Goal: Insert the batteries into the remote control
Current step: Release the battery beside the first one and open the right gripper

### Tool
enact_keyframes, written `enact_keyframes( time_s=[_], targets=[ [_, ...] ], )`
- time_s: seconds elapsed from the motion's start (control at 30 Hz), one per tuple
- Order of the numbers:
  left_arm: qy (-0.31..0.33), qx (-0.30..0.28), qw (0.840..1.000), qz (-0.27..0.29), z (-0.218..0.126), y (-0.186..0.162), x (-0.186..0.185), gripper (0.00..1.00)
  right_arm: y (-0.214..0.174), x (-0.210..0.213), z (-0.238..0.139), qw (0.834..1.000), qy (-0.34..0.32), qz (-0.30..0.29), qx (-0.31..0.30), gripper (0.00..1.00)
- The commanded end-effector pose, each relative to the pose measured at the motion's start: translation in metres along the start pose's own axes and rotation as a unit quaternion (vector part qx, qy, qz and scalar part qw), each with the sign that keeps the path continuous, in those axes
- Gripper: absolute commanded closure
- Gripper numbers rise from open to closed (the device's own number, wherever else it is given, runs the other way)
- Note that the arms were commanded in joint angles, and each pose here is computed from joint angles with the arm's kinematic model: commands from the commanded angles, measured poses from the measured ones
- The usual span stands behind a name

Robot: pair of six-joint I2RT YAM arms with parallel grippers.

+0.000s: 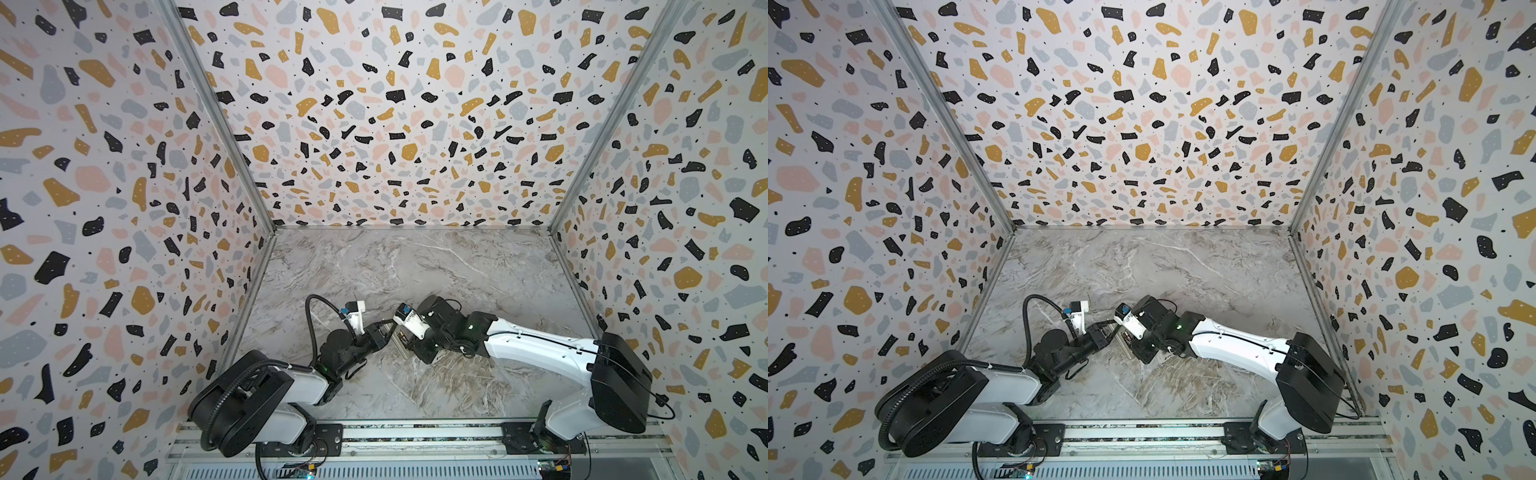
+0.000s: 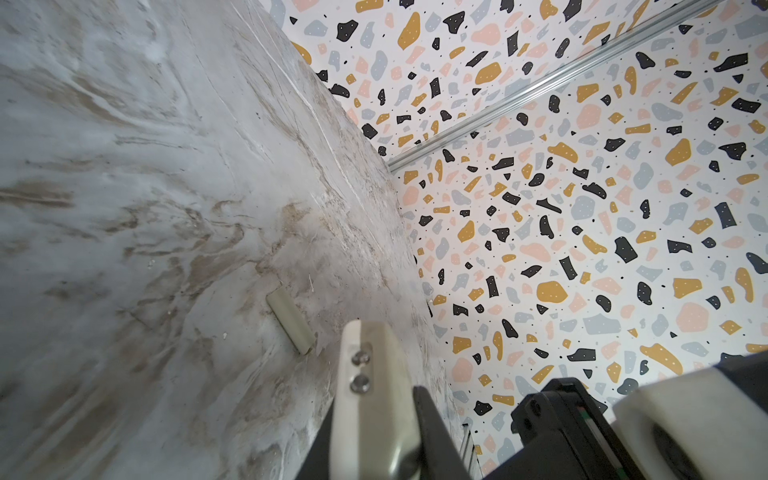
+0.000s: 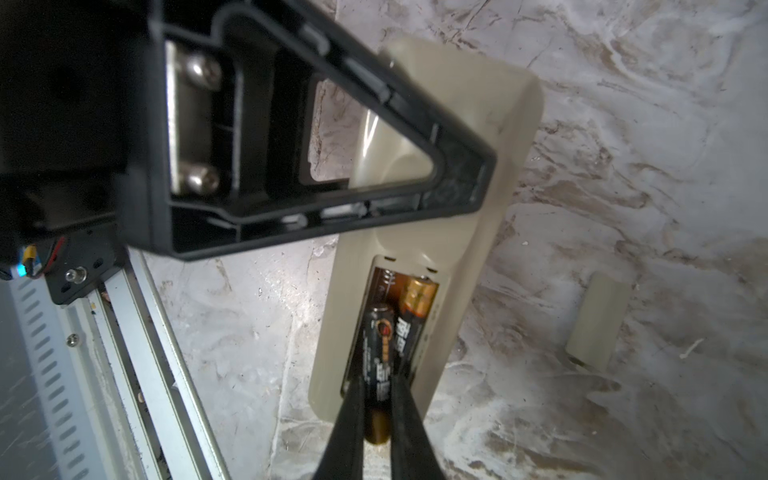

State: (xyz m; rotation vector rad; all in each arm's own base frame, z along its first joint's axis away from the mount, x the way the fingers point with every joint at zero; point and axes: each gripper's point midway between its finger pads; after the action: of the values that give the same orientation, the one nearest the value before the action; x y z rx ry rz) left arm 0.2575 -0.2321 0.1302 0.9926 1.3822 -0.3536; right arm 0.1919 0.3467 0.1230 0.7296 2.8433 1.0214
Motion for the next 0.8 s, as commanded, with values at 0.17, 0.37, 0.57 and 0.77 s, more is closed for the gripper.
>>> enact_keyframes(
  time_s=[0.17, 0.37, 0.57, 0.77],
  targets=[
    [-0.067, -0.010, 0.998, -0.008, -0.0061, 0.0022, -0.0265, 1.00, 0.0194, 0.0036, -0.0001, 1.000, 0.002, 0.003, -0.012, 0.89],
    [-0.067, -0.011, 0.998, -0.011, -0.0064, 0.0013, -0.0248, 1.00, 0.0209, 0.0049, 0.0027, 1.000, 0.007, 0.005, -0.008, 0.84],
    [-0.068, -0.011, 0.998, -0.012, -0.0062, 0.0011, -0.0248, 1.00, 0.0212, 0.0068, 0.0043, 1.000, 0.011, 0.005, -0.006, 0.81],
    [-0.068, -0.012, 0.997, -0.013, -0.0059, 0.0018, -0.0250, 1.00, 0.0221, 0.0079, 0.0021, 1.000, 0.012, 0.004, -0.007, 0.75]
  ],
)
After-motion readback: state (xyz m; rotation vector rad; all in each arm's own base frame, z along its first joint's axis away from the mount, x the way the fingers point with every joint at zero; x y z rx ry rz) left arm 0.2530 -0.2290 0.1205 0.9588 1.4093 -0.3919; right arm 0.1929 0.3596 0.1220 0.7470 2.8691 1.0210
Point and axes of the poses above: each gripper's point midway between its finger pads, its own z axis out along the fingers, its own x axis along the line the jaws close on, y = z × x, and after that the axes turned 4 degrees about -z, right-handed
